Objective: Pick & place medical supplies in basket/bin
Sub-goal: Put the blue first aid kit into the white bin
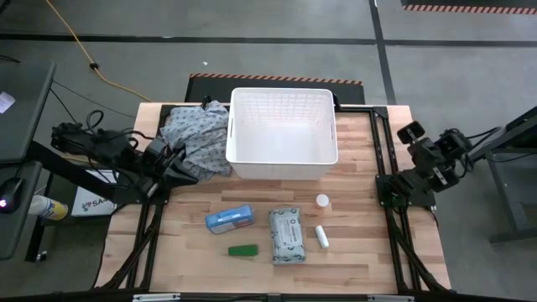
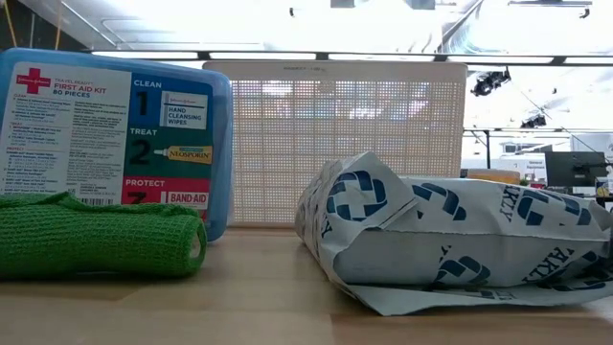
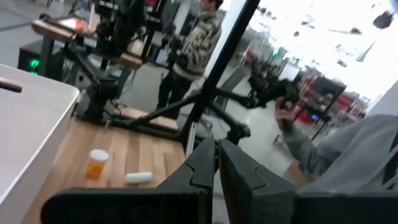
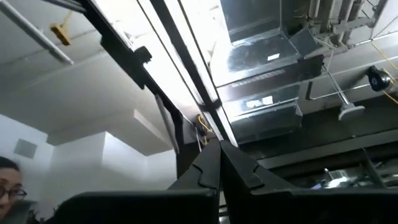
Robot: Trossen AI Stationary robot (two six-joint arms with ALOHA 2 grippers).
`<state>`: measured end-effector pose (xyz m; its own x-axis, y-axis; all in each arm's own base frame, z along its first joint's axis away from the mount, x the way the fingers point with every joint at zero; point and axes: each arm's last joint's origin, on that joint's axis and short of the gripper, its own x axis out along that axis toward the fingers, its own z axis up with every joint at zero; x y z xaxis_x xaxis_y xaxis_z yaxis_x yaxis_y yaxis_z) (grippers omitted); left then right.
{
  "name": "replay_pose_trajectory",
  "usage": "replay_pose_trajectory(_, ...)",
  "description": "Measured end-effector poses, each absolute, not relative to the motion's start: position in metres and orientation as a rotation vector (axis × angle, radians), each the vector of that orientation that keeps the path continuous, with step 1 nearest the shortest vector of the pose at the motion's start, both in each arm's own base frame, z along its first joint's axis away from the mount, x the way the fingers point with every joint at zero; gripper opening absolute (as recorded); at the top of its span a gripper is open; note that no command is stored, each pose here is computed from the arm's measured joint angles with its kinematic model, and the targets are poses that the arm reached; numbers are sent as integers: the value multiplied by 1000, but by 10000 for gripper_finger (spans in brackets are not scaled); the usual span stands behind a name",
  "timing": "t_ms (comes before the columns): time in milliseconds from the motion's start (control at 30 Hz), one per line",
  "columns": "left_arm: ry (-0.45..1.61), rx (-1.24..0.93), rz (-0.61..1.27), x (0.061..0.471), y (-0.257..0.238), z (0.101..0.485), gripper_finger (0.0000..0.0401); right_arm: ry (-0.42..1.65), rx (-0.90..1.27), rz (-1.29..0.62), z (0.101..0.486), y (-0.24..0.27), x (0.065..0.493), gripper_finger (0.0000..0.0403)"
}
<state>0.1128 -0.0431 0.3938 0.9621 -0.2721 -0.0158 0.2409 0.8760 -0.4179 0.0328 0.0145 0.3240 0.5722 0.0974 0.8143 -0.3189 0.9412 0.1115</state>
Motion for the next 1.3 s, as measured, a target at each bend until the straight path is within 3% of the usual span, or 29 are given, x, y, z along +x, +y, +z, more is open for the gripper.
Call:
replay_pose_trajectory(333,315,-360,-212,127,-49,447,60,-733,283,42,371,19,51,0)
replay_pose_trajectory(567,452,-344,-175,138,-53,468,60,-604,166,-13,414,28,65,0)
replay_pose_trajectory(967,577,-326,-137,151,-59,464,60,-559,160,-96,468,32,75,0)
replay_pose_trajectory(1300,603,-291,-148,156,-61,461,60,-580,176,-93,477,30,72,0)
